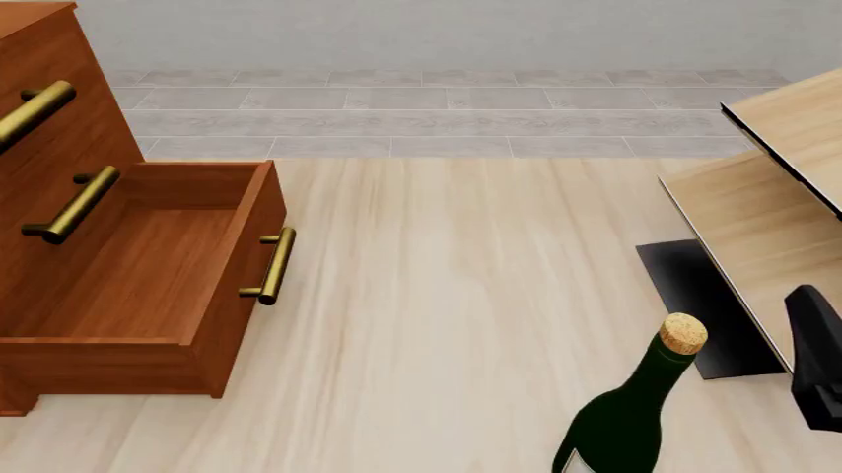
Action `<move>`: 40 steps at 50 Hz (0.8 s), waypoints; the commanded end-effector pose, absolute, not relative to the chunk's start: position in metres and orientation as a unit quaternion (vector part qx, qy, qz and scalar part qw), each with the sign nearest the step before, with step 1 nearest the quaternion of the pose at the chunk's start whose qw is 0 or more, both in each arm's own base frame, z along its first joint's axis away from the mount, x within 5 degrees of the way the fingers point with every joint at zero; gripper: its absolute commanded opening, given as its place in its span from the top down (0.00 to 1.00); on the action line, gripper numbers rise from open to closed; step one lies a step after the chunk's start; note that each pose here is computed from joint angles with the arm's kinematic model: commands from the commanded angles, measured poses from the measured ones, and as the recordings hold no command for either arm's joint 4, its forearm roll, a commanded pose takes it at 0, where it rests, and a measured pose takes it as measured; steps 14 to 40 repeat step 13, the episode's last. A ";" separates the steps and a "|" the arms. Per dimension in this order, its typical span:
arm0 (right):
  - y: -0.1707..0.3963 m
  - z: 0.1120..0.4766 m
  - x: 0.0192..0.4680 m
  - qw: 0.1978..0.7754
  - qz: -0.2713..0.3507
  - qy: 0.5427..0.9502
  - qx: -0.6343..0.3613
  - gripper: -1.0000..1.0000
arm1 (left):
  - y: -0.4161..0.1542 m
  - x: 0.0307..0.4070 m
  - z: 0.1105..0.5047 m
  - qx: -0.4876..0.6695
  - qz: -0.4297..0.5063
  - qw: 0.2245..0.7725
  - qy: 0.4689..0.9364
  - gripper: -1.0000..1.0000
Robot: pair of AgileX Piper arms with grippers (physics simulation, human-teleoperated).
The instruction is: Put the bowl on top of the cabinet.
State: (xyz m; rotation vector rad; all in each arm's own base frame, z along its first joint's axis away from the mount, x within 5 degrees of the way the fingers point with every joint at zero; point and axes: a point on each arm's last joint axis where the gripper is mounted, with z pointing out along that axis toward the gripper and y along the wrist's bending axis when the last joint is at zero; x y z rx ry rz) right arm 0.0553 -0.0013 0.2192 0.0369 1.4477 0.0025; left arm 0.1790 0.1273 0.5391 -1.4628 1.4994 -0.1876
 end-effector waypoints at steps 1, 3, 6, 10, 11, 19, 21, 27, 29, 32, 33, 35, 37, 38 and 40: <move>-0.001 0.219 0.055 0.749 0.002 0.662 0.018 0.00 | 0.112 0.164 0.557 -0.590 -0.092 0.527 0.605 0.00; -0.001 0.219 0.055 0.750 0.002 0.662 0.019 0.00 | 0.113 0.161 0.558 -0.590 -0.086 0.530 0.604 0.00; -0.001 0.219 0.055 0.750 0.002 0.661 0.019 0.00 | 0.109 0.158 0.566 -0.577 -0.086 0.544 0.603 0.00; -0.001 0.219 0.055 0.750 0.002 0.661 0.019 0.00 | 0.108 0.156 0.563 -0.580 -0.087 0.541 0.603 0.00; -0.001 0.219 0.055 0.750 0.002 0.661 0.019 0.00 | 0.106 0.155 0.564 -0.579 -0.090 0.542 0.602 0.00; -0.001 0.219 0.055 0.750 0.002 0.661 0.019 0.00 | 0.104 0.155 0.564 -0.577 -0.093 0.542 0.604 0.00; -0.001 0.219 0.055 0.750 0.002 0.661 0.019 0.00 | 0.104 0.155 0.564 -0.577 -0.093 0.542 0.604 0.00; -0.001 0.219 0.055 0.750 0.002 0.661 0.019 0.00 | 0.104 0.155 0.564 -0.577 -0.093 0.542 0.604 0.00; -0.001 0.219 0.055 0.750 0.002 0.661 0.019 0.00 | 0.104 0.155 0.564 -0.577 -0.093 0.542 0.604 0.00; -0.001 0.219 0.055 0.750 0.002 0.661 0.019 0.00 | 0.104 0.155 0.564 -0.577 -0.093 0.542 0.604 0.00; -0.001 0.219 0.055 0.750 0.002 0.661 0.019 0.00 | 0.104 0.155 0.564 -0.577 -0.093 0.542 0.604 0.00; -0.001 0.219 0.055 0.750 0.002 0.661 0.019 0.00 | 0.104 0.155 0.564 -0.577 -0.093 0.542 0.604 0.00; -0.001 0.219 0.055 0.750 0.002 0.661 0.019 0.00 | 0.104 0.155 0.564 -0.577 -0.093 0.542 0.604 0.00; -0.001 0.219 0.055 0.750 0.002 0.661 0.019 0.00 | 0.104 0.155 0.564 -0.577 -0.093 0.542 0.604 0.00; -0.001 0.219 0.055 0.750 0.002 0.661 0.019 0.00 | 0.104 0.155 0.564 -0.577 -0.093 0.542 0.604 0.00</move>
